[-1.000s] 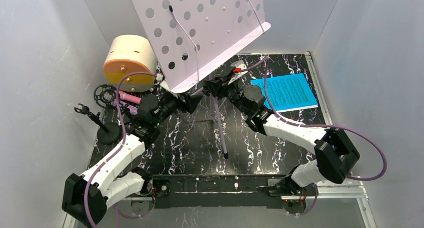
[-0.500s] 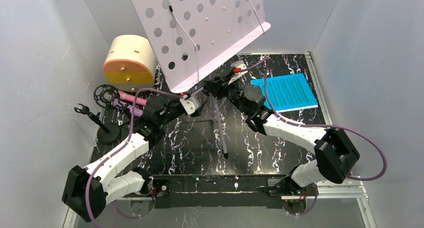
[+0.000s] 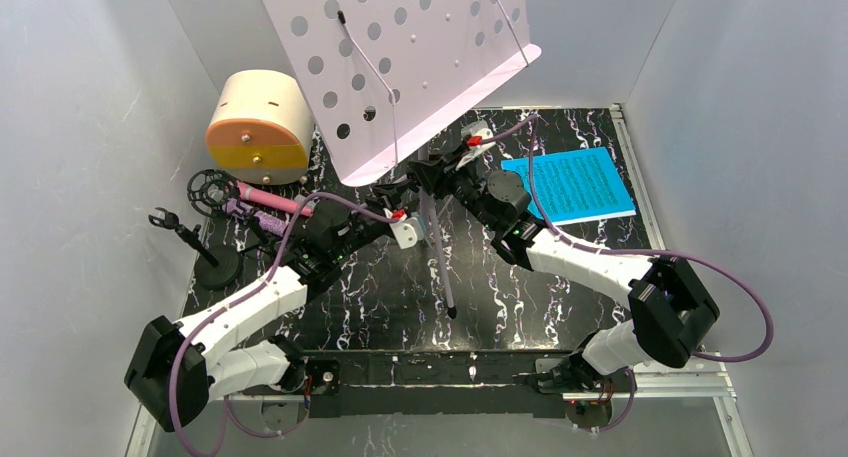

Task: Pack up the instrument practice props
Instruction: Unscrew the knob on the music stand, then close the music stand at the center of the board.

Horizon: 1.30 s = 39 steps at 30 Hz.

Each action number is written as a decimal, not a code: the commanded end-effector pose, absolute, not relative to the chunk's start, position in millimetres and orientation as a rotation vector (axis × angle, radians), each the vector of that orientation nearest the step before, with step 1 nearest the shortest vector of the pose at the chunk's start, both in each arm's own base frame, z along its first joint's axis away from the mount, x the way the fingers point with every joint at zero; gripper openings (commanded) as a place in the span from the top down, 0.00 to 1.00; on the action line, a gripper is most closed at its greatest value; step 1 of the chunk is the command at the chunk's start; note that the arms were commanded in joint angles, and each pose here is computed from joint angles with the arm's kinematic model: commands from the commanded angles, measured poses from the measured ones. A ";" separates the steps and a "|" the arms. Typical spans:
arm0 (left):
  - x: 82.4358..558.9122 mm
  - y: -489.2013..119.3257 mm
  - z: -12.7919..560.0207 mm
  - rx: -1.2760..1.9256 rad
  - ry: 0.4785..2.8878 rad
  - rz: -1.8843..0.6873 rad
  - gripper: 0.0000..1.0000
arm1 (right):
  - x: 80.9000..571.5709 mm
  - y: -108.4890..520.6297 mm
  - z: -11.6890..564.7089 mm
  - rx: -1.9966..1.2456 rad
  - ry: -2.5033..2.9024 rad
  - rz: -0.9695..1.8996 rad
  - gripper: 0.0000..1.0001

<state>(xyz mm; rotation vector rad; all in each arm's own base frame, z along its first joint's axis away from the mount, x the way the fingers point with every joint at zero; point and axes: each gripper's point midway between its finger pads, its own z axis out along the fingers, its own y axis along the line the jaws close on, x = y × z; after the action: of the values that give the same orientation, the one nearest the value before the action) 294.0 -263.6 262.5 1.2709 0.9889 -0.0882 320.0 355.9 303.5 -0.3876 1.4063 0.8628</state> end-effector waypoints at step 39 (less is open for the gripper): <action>300.4 -228.2 347.8 0.042 1.470 -0.940 0.37 | 308.0 366.2 235.9 -0.354 1.661 0.954 0.99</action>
<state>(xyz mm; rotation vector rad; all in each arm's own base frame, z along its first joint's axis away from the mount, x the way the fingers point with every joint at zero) 294.5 -234.8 304.1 -0.0670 1.6006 -0.9773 321.0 357.8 303.4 -0.3819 1.4005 0.8732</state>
